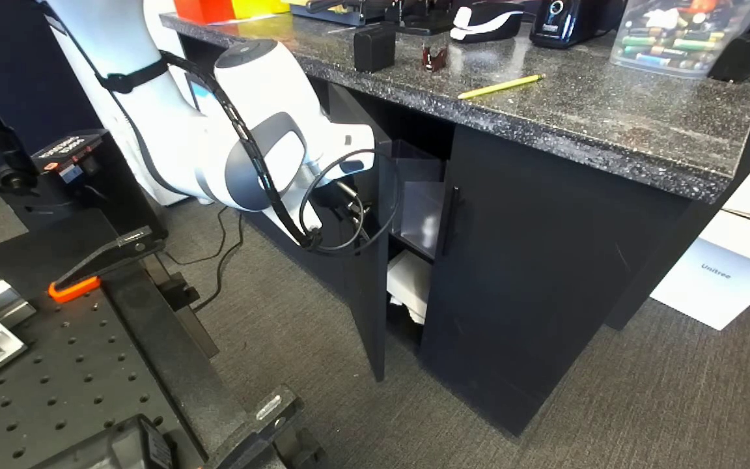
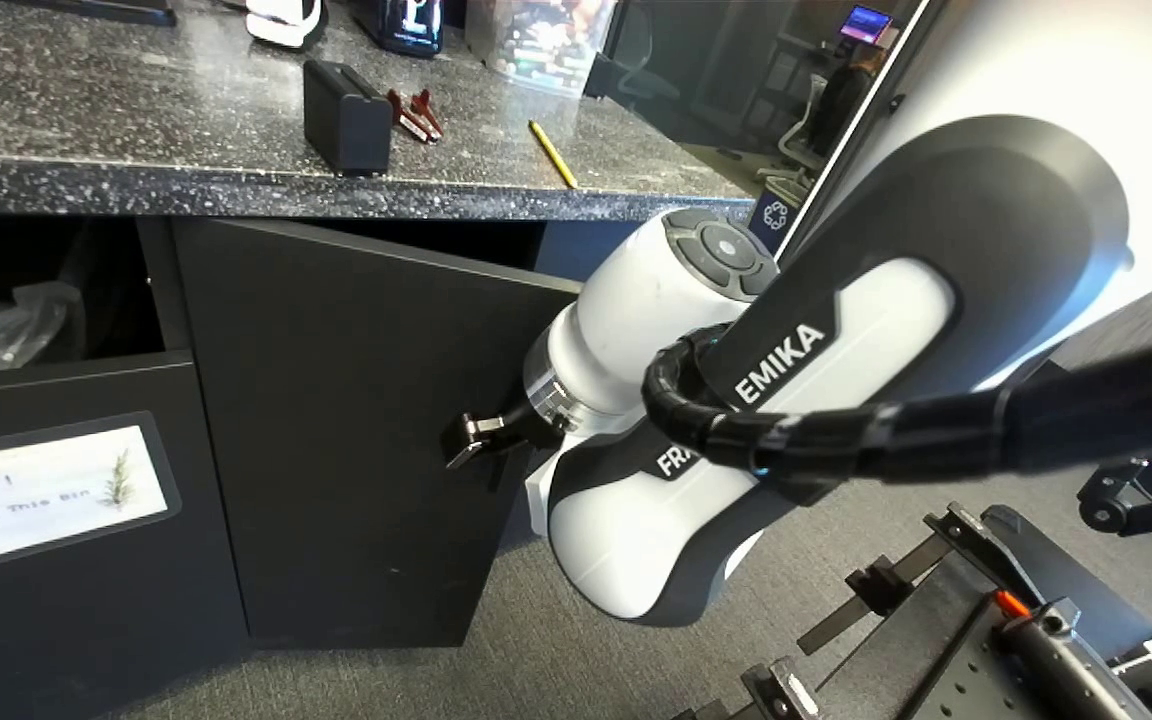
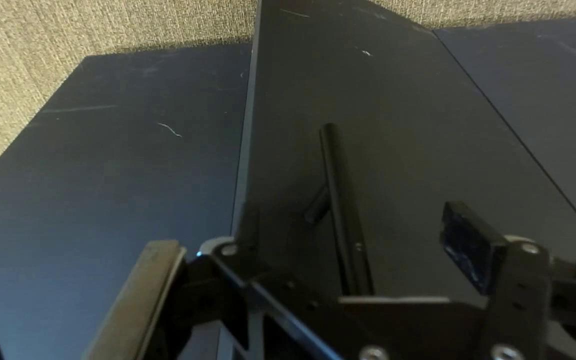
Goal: Open the cabinet door on the left
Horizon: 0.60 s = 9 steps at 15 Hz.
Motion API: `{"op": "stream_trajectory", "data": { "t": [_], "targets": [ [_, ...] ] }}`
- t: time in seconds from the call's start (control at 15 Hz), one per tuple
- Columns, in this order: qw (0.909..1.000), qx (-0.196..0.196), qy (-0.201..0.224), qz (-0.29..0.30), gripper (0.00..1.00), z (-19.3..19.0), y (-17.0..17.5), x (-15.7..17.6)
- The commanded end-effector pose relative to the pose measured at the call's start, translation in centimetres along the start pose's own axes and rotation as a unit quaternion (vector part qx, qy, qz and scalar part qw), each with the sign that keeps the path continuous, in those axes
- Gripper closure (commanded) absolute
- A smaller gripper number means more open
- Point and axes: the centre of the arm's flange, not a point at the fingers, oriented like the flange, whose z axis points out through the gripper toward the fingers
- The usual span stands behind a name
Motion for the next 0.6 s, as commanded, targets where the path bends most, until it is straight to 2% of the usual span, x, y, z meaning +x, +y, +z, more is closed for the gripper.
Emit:
{"op": "stream_trajectory", "data": {
  "t": [0.0, 0.53],
  "targets": [
    [0.9972, 0.059, -0.043, -0.012, 0.0, -6.01, -1.96, 3.95],
    [0.9972, 0.063, -0.034, -0.019, 0.0, -6.07, -2.24, 2.99]
  ]
}}
